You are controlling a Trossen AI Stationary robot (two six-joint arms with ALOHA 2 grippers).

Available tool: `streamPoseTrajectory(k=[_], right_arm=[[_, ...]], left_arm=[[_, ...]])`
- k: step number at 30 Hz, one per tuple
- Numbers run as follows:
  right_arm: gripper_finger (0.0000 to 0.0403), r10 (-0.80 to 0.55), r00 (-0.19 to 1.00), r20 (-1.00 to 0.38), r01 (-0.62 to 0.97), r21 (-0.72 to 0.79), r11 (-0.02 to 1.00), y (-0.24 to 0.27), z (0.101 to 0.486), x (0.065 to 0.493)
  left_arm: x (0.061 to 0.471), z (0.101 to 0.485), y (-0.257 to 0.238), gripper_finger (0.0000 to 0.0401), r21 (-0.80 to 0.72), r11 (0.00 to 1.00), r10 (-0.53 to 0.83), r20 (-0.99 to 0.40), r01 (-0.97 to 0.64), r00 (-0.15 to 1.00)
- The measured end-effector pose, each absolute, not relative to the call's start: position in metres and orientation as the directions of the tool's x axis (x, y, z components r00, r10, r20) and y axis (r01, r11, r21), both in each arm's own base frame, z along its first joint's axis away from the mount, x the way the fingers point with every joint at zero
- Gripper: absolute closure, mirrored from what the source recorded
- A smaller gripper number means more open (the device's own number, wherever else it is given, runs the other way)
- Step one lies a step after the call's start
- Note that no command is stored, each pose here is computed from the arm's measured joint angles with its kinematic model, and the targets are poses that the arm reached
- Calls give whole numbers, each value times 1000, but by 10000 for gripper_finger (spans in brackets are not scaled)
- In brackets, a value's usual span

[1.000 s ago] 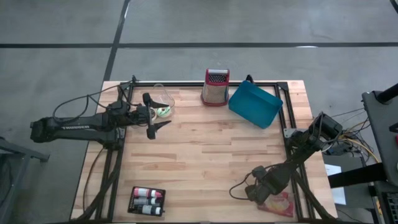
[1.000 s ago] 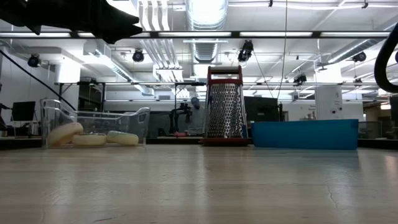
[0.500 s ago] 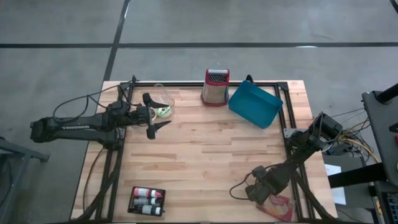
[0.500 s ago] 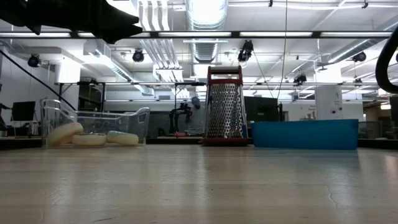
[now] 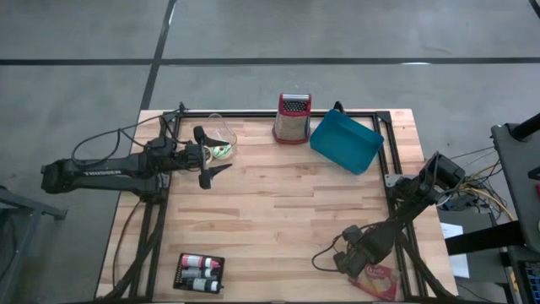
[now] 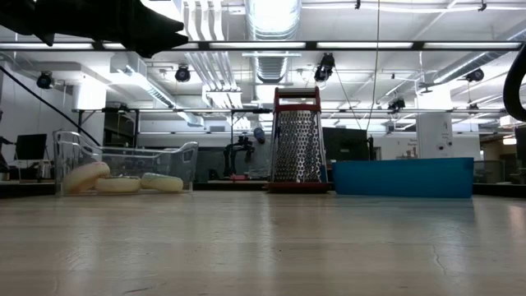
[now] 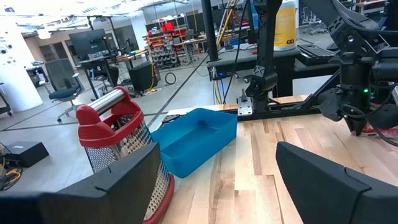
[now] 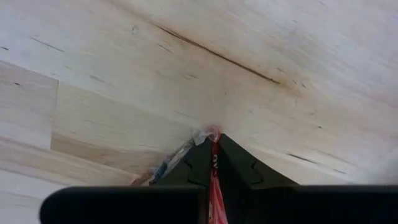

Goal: Pick & Place Food Item
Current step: Put the red popcorn bag into the blue bin

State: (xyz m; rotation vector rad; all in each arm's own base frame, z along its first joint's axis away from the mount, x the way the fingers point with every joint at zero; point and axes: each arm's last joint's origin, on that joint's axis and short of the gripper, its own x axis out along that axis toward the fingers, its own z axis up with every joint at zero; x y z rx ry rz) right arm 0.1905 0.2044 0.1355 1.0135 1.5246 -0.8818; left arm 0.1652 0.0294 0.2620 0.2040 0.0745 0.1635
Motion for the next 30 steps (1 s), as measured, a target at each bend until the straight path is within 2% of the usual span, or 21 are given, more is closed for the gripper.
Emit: streamPoseTrajectory(k=[14, 22, 30], right_arm=[[392, 132, -81, -988, 929, -26, 370, 206, 143, 193], [393, -5, -74, -997, 923, -70, 380, 208, 179, 200], [393, -181, -1, -983, 921, -71, 383, 207, 218, 205]], left_arm=[[165, 262, 29, 75, 207, 966, 170, -57, -155, 984], [165, 262, 29, 75, 208, 966, 172, -57, -157, 984], [165, 262, 29, 75, 207, 966, 171, -57, -156, 984]])
